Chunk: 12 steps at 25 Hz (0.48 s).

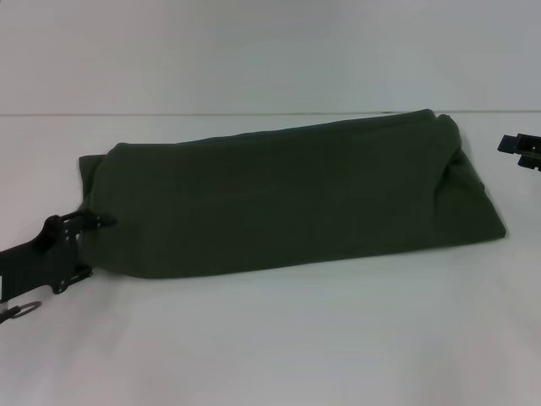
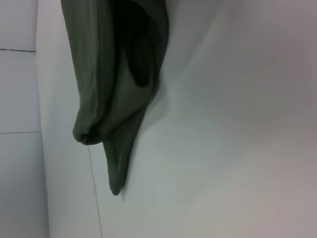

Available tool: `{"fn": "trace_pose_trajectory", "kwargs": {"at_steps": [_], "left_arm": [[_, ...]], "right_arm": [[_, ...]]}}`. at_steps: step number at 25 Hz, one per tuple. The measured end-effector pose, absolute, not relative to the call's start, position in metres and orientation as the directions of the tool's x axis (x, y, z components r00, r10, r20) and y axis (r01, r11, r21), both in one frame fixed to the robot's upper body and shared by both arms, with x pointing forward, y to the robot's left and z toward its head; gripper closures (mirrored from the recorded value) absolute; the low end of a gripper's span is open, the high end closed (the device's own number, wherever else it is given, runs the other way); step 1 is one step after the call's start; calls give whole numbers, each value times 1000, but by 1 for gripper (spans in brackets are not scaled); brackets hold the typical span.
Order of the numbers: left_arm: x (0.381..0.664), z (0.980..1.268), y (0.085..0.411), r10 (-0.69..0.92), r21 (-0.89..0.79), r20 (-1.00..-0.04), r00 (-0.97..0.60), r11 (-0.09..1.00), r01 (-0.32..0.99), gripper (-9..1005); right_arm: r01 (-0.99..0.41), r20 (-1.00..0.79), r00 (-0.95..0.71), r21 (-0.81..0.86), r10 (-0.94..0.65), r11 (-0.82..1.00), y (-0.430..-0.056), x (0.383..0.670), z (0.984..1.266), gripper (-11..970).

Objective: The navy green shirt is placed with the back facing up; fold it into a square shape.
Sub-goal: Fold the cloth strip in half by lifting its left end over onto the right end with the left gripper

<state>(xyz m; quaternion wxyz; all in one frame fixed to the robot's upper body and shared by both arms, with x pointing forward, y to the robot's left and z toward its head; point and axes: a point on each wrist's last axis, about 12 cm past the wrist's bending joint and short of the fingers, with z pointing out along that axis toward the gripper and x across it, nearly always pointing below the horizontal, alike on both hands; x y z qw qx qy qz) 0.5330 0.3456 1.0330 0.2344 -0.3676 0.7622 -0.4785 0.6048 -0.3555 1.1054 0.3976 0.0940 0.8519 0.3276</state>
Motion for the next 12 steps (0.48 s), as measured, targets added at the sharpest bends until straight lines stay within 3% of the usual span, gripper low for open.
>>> {"fn": "trace_pose_trajectory", "kwargs": {"at_steps": [12], "left_arm": [[537,1028,334,-779,-903,-29,-626,289,-317,501]], "right_arm": [[-91,-612,-658,643,438,761,-357,604,1105,398]]}}
